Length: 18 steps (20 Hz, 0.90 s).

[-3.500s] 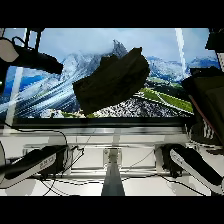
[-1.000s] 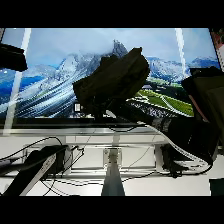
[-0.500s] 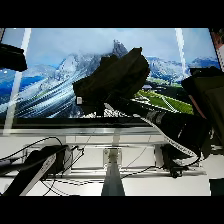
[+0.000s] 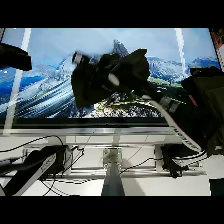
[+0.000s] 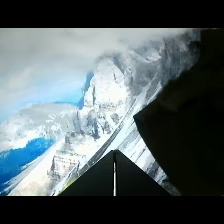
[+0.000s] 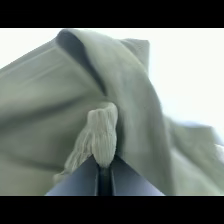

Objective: Fold the clothes and pants, and hang the long-sleeved shirts on hangers.

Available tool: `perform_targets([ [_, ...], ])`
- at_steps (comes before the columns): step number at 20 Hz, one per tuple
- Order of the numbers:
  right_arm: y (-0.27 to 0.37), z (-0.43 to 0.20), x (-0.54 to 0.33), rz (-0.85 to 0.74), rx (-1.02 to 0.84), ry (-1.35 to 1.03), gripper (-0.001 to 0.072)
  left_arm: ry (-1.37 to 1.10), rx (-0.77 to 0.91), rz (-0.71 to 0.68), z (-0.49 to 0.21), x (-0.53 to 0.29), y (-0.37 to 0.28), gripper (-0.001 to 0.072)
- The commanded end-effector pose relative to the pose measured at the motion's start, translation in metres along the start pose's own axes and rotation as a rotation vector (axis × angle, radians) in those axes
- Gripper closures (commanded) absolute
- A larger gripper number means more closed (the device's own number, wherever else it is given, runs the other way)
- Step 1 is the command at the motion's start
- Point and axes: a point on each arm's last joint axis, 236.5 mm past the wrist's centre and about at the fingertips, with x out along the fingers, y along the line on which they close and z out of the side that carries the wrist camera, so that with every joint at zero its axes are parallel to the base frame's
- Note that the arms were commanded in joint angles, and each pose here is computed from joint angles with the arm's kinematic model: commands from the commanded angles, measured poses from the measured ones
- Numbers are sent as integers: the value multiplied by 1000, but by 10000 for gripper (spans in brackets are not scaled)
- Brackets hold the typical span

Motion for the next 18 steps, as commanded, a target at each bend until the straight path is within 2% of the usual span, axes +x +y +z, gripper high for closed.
perform_targets([
  [1, -132, 6, -70, -197, 363, -75, 685, 114, 37, 5, -27, 32, 9, 678],
  [3, -194, -38, -115, -299, 530, -30, 686, 208, -12, -39, -65, 57, 7, 678],
  [5, -230, -102, -150, -358, 687, 88, 686, 312, -106, -168, -119, 83, -18, 679],
  [8, -244, -184, -174, -375, 831, 273, 686, 385, -329, -487, -184, 104, -98, 679],
  [10, -249, -202, -180, -370, 896, 282, 687, 418, -490, -616, -210, 110, -139, 677],
  [11, -250, -203, -181, -367, 911, 273, 686, 448, -540, -637, -224, 113, -149, 675],
  [12, -251, -203, -181, -365, 915, 267, 686, 473, -591, -647, -237, 117, -158, 607],
  [13, -251, -201, -181, -359, 918, 261, 686, 495, -629, -649, -247, 122, -163, 427],
  [14, -249, -198, -179, -346, 927, 251, 686, 514, -667, -650, -255, 127, -167, 211],
  [15, -248, -197, -178, -339, 931, 247, 686, 527, -708, -654, -260, 133, -170, 112],
  [18, -246, -194, -177, -326, 940, 238, 686, 504, -778, -681, -259, 155, -174, 111],
])
